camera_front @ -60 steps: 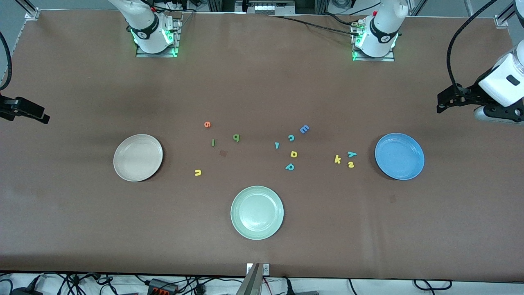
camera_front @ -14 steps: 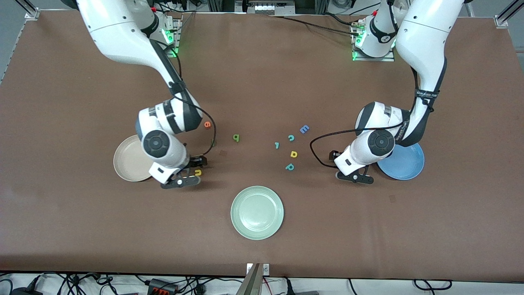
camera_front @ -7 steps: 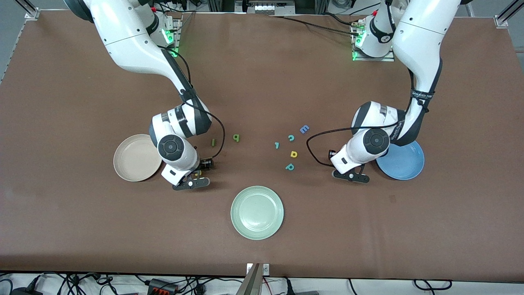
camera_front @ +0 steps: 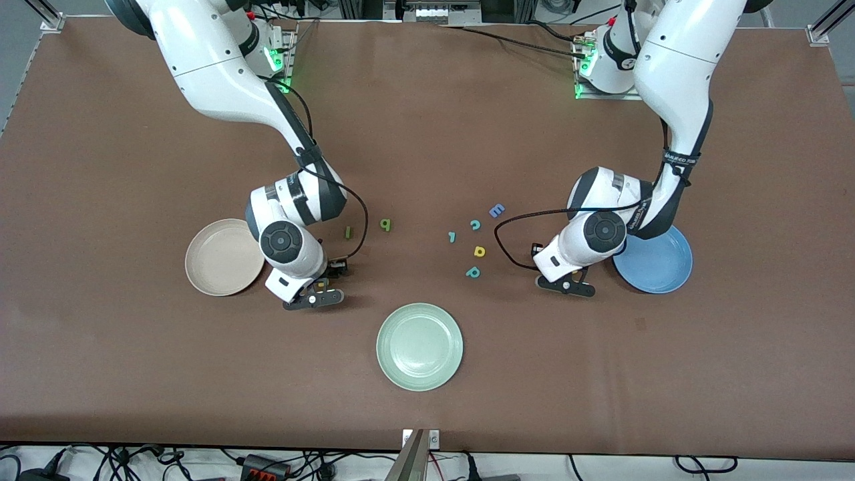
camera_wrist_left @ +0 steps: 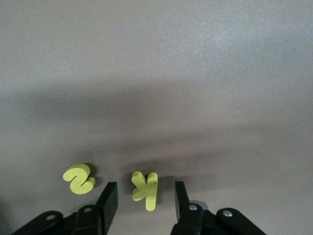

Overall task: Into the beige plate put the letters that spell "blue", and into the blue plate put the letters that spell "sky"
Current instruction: 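Close the left gripper on yellow letters while the right grasps yellow u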

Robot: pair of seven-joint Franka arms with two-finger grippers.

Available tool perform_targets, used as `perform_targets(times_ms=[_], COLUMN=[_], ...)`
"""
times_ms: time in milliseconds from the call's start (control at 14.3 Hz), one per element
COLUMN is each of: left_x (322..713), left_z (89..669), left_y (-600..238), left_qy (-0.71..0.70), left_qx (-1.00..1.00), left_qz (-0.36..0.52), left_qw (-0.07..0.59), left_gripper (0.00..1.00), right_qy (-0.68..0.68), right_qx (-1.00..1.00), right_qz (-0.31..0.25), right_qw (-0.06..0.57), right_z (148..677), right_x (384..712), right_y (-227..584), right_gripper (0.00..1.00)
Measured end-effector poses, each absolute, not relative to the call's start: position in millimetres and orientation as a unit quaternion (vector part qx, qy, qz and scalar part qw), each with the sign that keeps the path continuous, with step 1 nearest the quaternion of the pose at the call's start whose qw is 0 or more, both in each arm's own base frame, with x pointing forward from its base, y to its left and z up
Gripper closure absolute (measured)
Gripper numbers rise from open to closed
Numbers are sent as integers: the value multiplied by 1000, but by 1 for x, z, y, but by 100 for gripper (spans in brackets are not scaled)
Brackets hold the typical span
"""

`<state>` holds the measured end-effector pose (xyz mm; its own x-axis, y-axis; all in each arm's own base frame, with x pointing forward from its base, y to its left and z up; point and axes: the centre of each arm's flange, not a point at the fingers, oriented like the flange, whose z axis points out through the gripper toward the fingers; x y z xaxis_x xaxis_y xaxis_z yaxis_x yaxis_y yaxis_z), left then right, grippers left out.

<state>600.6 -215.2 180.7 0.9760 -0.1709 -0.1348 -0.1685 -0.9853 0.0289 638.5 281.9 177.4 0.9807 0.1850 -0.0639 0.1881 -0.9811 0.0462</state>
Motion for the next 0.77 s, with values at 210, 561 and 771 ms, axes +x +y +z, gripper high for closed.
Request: perform_targets(times_ms=[210,561,771], left_x=[600,600,600], left_z=[177,172,173], left_y=[-215,-213,-213], left_qy=[-85,-86,-86], left_qx=[994,994,994], left_qz=[-69,-60,-59], left_qw=[9,9,9], left_gripper=[49,67,76], right_qy=[95,91,81], right_qx=[995,995,996], right_qz=[-28,-25,-16], right_qw=[25,27,26], right_z=[179,181,190], right_x=[639,642,650], right_y=[285,282,272], right_gripper=[69,82,82])
